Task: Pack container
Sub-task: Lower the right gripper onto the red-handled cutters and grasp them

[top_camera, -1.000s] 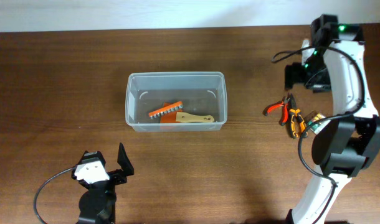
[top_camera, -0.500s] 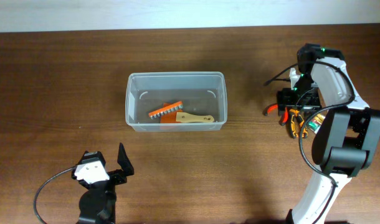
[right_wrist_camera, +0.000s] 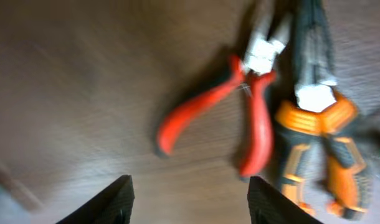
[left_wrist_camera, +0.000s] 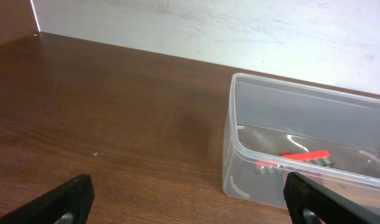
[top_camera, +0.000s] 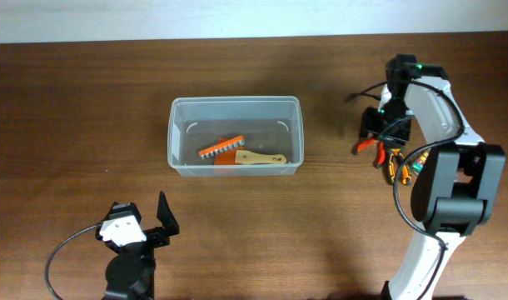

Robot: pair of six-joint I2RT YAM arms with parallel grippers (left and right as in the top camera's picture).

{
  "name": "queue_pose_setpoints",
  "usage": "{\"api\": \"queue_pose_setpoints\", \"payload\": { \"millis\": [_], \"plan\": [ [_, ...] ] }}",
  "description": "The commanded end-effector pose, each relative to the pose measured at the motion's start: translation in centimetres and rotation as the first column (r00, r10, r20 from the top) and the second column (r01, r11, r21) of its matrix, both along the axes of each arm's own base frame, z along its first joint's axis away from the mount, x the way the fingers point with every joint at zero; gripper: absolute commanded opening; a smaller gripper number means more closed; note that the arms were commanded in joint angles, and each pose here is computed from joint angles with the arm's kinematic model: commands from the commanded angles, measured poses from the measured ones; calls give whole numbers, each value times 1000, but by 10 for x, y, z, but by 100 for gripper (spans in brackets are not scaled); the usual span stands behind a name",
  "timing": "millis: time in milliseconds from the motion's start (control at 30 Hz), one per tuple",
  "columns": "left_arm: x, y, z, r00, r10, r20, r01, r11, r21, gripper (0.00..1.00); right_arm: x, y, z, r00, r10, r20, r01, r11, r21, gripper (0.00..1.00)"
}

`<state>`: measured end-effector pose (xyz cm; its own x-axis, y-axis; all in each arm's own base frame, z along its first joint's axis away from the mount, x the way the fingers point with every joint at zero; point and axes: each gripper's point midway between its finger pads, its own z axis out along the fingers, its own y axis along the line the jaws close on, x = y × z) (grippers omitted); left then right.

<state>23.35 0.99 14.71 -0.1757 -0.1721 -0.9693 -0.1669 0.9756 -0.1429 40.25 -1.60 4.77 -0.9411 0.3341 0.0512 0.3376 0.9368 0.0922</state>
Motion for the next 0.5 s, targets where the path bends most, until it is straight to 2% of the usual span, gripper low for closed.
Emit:
{"api": "queue_pose_setpoints", "payload": {
  "millis": [0, 167, 467],
  "plan": [
    [0, 0, 0, 1000, -3, 0, 3, 1000, 9, 99, 5, 15, -4, 990, -138, -5, 138, 990, 41, 59],
    [0, 0, -1, 1000, -3, 0, 3, 1000, 9, 99, 14, 14, -4, 969, -247, 15, 246, 968, 45, 58],
    [0, 0, 0, 1000, -2, 0, 2, 1000, 9, 99, 29, 13, -3, 905, -422, 45, 419, 906, 63, 50]
  ]
}}
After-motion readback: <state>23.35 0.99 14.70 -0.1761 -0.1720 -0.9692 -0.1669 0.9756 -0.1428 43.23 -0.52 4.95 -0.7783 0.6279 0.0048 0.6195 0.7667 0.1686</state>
